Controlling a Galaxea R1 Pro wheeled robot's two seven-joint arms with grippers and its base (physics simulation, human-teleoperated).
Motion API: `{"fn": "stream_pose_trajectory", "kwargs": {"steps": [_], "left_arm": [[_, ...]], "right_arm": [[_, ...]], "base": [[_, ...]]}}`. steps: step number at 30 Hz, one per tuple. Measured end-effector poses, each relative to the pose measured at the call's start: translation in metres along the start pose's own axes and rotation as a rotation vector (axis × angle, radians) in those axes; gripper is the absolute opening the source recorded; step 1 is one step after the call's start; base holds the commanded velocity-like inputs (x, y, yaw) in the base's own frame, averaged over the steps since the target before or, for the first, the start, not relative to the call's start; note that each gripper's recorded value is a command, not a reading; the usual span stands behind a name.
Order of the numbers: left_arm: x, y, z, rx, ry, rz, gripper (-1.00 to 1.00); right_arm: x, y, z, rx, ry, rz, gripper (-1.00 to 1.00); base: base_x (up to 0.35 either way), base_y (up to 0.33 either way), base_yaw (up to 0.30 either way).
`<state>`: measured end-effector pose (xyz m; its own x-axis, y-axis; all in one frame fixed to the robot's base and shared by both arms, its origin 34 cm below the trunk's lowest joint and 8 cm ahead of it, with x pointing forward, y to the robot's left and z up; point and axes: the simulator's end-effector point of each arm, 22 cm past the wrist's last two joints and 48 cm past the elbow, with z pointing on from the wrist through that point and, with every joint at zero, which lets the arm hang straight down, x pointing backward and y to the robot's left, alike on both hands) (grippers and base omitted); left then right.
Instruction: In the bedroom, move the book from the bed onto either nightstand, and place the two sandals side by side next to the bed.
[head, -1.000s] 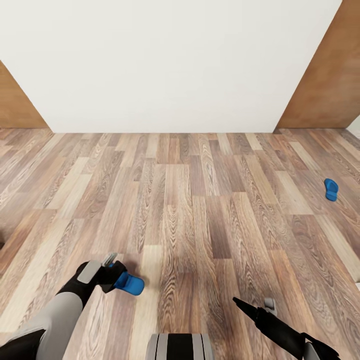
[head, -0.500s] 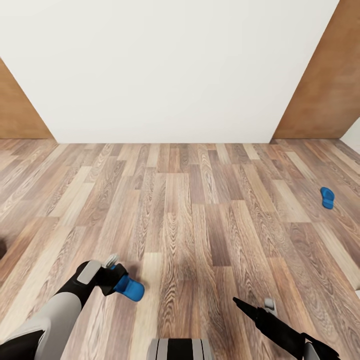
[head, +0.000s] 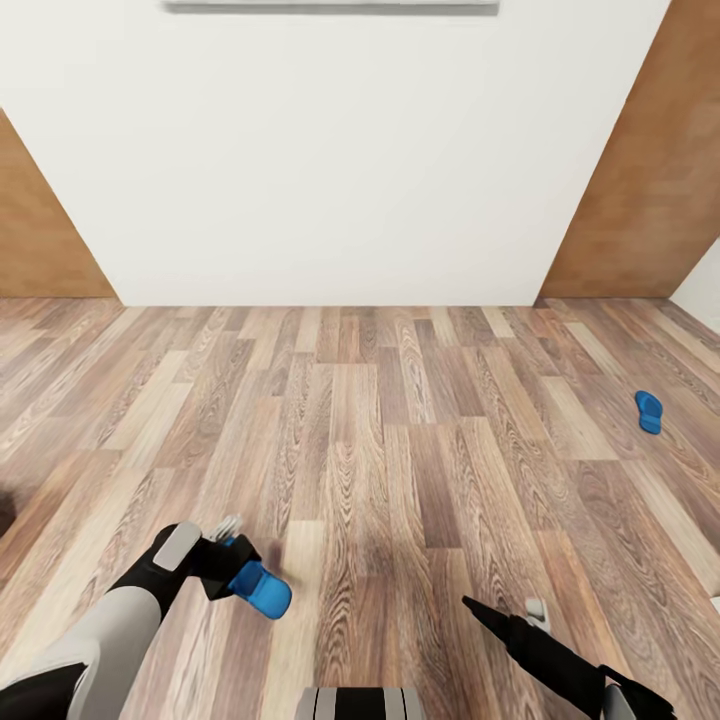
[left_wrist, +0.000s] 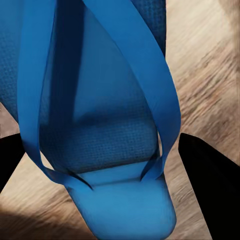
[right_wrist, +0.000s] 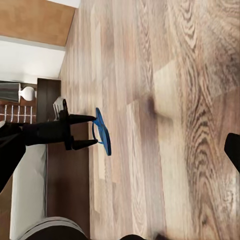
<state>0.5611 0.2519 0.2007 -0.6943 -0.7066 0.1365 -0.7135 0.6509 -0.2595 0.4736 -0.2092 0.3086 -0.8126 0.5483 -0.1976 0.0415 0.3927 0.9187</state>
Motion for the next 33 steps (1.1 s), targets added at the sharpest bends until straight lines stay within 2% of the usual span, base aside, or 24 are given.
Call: {"fn": "stream_pose_trajectory", "kwargs": {"steps": [5, 9, 21, 25, 33], "left_arm": [[0.002, -0.005, -0.007, -0.02, -0.009, 0.078, -1.0], [0.001, -0.01, -0.014, -0.027, -0.02, 0.115, -1.0], [0.002, -0.026, -0.035, 0.001, -0.037, 0.145, -1.0], [0.001, -0.031, -0.043, 0.01, -0.046, 0.152, -1.0], [-0.004, -0.038, -0.059, 0.026, -0.067, 0.161, -1.0]], "right_arm": [[-0.003, 0.007, 0.0, -0.005, -0.001, -0.017, 1.0], [-0.008, 0.013, -0.002, -0.012, -0.01, -0.029, 1.0], [-0.024, 0.03, -0.007, -0.03, -0.046, -0.067, 1.0], [-0.025, 0.031, -0.007, -0.015, -0.042, -0.079, 1.0], [-0.032, 0.025, -0.009, 0.056, -0.054, -0.099, 1.0]], "base": [[0.0, 0.0, 0.0], [0.0, 0.0, 0.0], [0.0, 0.0, 0.0], [0.0, 0.0, 0.0], [0.0, 0.0, 0.0]]}}
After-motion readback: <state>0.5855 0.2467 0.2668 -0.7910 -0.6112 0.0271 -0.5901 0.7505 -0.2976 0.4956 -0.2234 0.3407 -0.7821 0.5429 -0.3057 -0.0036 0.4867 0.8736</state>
